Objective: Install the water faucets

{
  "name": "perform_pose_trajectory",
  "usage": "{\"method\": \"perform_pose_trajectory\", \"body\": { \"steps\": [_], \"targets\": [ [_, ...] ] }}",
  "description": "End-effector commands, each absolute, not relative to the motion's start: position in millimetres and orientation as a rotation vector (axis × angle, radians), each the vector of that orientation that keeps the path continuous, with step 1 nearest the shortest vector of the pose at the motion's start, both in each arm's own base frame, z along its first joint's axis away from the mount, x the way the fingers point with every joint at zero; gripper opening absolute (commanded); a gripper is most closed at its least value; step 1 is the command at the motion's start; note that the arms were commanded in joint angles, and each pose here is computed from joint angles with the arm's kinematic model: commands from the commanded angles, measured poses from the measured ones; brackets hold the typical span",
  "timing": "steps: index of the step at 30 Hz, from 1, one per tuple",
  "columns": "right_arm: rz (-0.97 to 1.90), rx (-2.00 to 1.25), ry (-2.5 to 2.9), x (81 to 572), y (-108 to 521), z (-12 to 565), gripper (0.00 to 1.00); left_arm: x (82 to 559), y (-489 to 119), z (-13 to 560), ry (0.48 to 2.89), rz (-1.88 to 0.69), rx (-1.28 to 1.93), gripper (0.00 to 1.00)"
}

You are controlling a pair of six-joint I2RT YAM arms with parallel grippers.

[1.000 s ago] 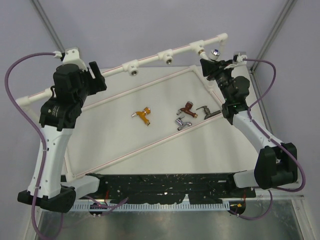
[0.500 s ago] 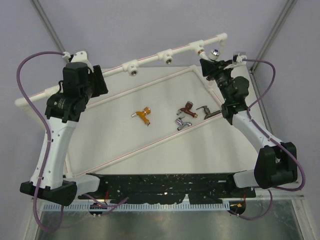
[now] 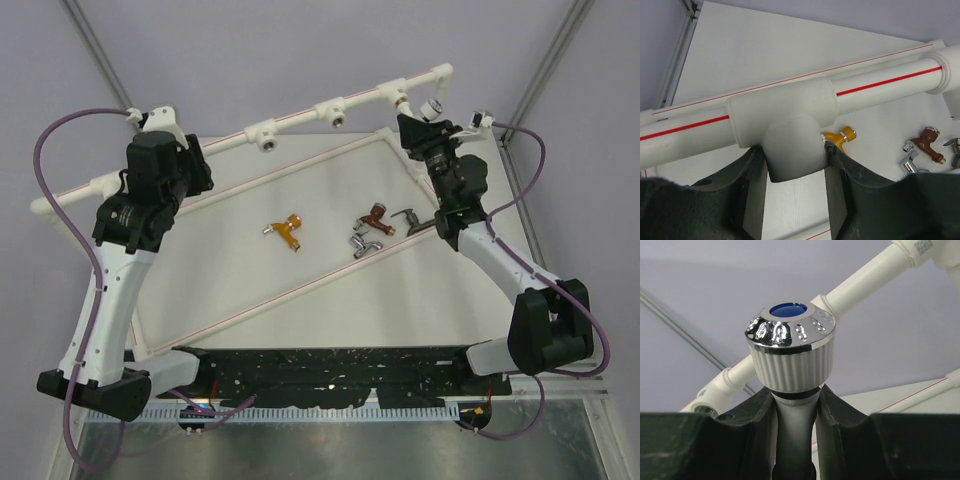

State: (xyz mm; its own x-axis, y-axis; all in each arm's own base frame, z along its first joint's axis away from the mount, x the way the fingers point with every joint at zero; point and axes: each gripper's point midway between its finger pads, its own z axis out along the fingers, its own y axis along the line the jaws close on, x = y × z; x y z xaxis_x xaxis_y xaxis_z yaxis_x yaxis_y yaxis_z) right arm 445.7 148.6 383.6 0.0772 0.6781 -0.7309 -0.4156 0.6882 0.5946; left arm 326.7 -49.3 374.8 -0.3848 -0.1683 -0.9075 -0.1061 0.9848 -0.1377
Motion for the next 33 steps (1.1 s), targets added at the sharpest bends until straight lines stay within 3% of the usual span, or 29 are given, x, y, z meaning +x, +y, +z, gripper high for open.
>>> {"method": "perform_pose_trajectory", "body": {
  "steps": [1, 12, 23, 25, 27, 29, 33],
  "targets": [
    [1.04, 0.429, 1.197, 440.8, 163.3, 391.8, 0.05, 320.8, -65.2, 391.0, 1.904, -0.148, -0.095, 0.0],
    [1.248, 0.442, 1.171, 433.5, 162.4, 401.1, 0.05, 304.6, -62.0, 389.7, 1.888, -0.153, -0.071, 0.0],
    [0.904, 0.116, 1.261, 405.4, 140.5, 405.3, 0.05, 286.9, -56.0, 400.2, 1.906, -0.138, -0.059, 0.01],
    [0.846, 0.043, 1.29, 399.6, 141.1, 402.1, 0.05, 282.6, -54.0, 400.6, 1.928, -0.123, -0.047, 0.11],
    [0.766, -0.01, 1.318, 393.9, 137.6, 400.6, 0.05, 277.4, -50.6, 407.8, 1.93, -0.105, -0.034, 0.39],
    [0.685, -0.043, 1.332, 389.7, 130.8, 396.1, 0.05, 272.3, -46.0, 416.7, 1.921, -0.08, -0.021, 0.43],
    [0.545, -0.12, 1.335, 375.6, 118.6, 395.4, 0.05, 258.1, -43.6, 438.2, 1.894, -0.046, 0.091, 0.63]
  ]
}}
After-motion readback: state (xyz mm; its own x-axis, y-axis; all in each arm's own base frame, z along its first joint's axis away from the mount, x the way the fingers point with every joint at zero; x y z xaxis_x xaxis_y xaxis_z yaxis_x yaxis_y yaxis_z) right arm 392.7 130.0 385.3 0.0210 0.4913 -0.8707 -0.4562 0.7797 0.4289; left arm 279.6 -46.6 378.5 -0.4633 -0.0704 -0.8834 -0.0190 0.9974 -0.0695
